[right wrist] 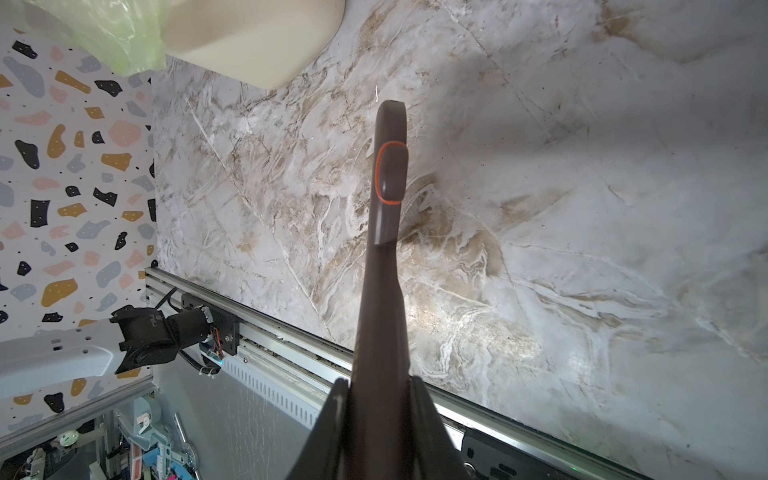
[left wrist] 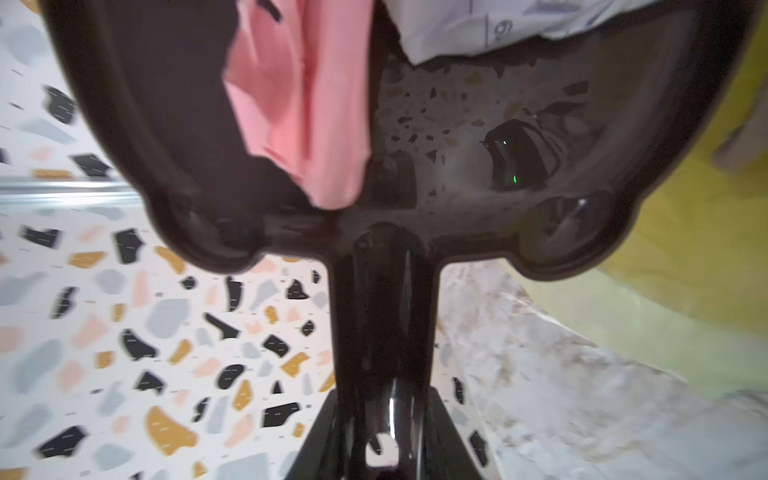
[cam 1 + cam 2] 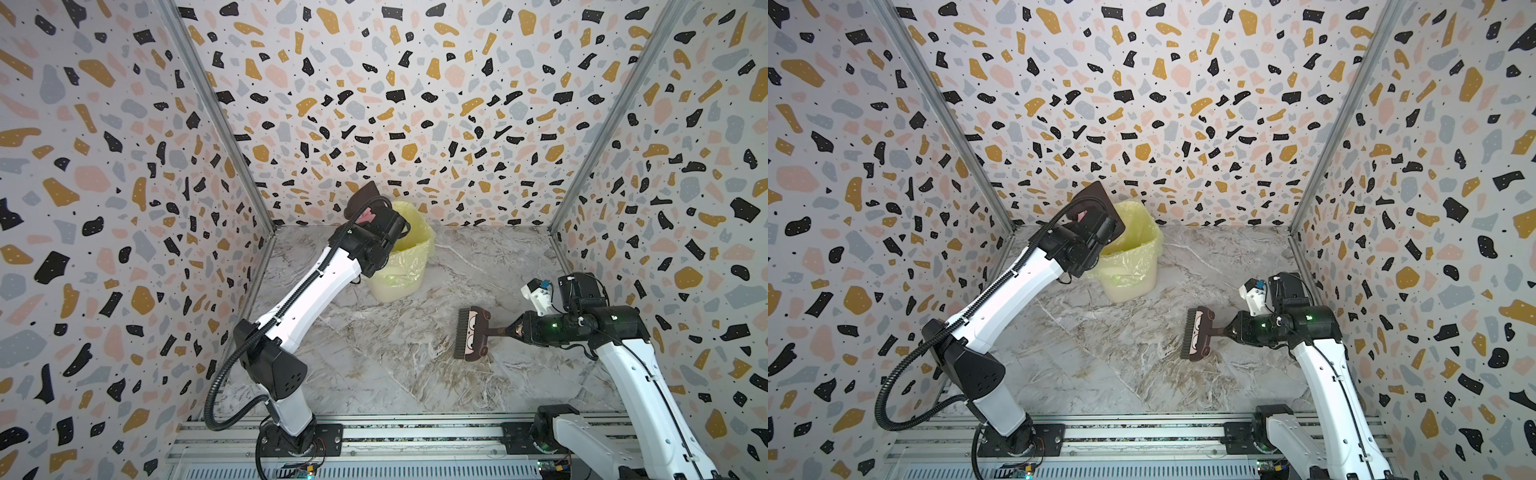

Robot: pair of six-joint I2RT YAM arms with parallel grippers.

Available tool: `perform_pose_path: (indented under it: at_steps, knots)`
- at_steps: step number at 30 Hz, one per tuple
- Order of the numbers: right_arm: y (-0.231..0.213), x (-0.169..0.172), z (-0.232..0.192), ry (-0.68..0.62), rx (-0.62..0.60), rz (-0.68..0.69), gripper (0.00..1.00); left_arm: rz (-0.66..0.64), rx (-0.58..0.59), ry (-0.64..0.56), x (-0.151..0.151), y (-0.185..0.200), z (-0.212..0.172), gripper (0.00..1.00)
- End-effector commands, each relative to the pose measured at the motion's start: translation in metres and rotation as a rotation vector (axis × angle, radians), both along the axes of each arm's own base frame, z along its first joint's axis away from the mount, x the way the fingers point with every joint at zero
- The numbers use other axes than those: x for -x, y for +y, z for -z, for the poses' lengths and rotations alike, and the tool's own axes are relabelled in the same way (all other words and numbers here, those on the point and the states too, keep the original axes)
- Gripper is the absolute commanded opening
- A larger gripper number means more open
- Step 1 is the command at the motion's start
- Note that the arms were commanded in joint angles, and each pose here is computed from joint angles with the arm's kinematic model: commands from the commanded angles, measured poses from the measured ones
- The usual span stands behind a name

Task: Sweep away the paper scraps from the table
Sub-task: 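Tip the dustpan into the yellow bin with the left gripper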

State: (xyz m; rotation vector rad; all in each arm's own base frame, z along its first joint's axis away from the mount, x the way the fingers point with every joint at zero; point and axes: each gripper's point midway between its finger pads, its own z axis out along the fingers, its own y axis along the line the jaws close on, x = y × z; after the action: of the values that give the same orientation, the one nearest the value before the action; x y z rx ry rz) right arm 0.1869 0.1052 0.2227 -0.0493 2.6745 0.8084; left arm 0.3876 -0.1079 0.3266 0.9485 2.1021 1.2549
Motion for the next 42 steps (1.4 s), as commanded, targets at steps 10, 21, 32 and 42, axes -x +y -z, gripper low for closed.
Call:
perform_pose_path:
  at_steps: [10,21,32,42]
  knots:
    - [0.004,0.002,-0.012,-0.019,-0.021,-0.024,0.0,0.072,-0.423,-0.097,-0.003,-0.018,-0.036,0.0]
    - [0.003,0.004,-0.013,-0.03,-0.027,-0.013,0.0,0.091,-0.374,-0.112,-0.006,-0.021,-0.044,0.0]
    - [0.004,-0.007,-0.021,-0.073,-0.041,0.017,0.0,0.1,-0.185,-0.185,0.007,-0.008,-0.064,0.0]
    - [0.001,-0.023,-0.04,-0.155,-0.052,0.071,0.0,0.136,0.313,-0.298,0.034,-0.002,-0.092,0.0]
